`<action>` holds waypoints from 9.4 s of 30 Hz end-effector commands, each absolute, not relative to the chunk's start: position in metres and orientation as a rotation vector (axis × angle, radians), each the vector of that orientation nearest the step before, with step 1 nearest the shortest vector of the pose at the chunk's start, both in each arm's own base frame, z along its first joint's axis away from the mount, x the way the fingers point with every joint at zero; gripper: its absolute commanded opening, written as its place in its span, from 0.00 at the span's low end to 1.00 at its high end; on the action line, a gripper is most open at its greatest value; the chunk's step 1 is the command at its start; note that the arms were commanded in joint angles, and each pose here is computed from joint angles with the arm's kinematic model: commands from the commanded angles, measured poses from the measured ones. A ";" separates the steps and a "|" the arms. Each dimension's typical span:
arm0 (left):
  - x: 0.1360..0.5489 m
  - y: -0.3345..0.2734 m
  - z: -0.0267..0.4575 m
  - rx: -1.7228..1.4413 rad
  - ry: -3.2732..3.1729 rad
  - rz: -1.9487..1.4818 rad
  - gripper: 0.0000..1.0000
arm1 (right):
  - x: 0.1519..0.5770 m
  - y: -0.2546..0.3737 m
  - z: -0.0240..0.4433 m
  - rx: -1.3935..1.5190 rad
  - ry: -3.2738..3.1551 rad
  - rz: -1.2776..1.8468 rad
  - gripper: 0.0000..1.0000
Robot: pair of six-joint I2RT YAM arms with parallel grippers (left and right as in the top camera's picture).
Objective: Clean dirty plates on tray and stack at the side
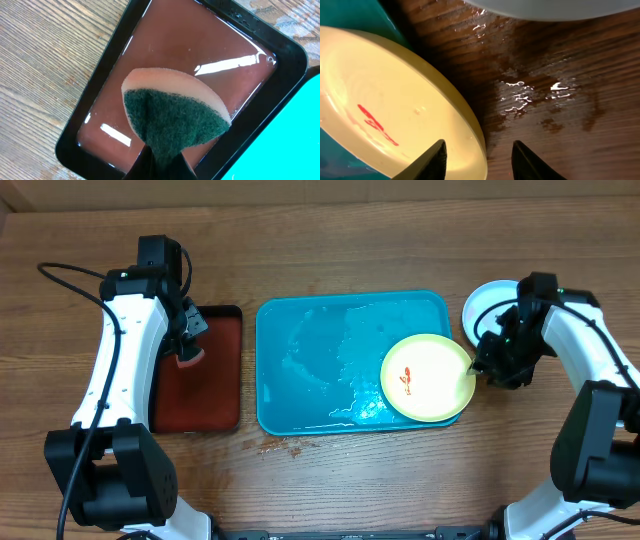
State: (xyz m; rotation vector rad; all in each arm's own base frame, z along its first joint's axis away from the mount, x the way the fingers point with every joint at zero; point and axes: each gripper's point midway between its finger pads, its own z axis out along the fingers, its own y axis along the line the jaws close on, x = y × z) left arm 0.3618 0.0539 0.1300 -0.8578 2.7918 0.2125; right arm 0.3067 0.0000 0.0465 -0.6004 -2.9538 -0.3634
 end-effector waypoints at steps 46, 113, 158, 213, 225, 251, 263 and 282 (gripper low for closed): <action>0.377 0.036 0.085 -0.895 2.886 0.079 0.04 | 0.371 0.145 0.029 0.055 -3.339 -0.469 0.04; 0.397 0.057 0.004 -0.828 2.951 0.206 0.04 | 0.371 0.145 0.023 0.058 -3.349 -0.476 0.04; 0.398 0.065 0.135 -0.675 2.750 -0.228 0.04 | 0.368 0.144 0.006 0.049 -3.347 -0.469 0.04; 0.408 -0.210 0.032 -0.171 2.786 -0.031 0.04 | 0.374 0.148 -0.011 -0.032 -3.331 -0.502 0.04; 0.397 -0.247 0.078 -0.205 2.798 -0.361 0.04 | 0.377 0.149 -0.011 -0.031 -3.340 -0.509 0.04; 0.387 -0.176 0.006 -0.223 2.837 0.364 0.04 | 0.374 0.148 -0.011 -0.026 -3.332 -0.501 0.04; 0.392 -0.266 0.019 -0.120 2.950 -0.307 0.04 | 0.375 0.149 -0.011 -0.025 -3.335 -0.504 0.04; 0.409 -0.175 0.007 -0.074 2.802 0.351 0.04 | 0.372 0.148 -0.012 -0.028 -3.323 -0.494 0.04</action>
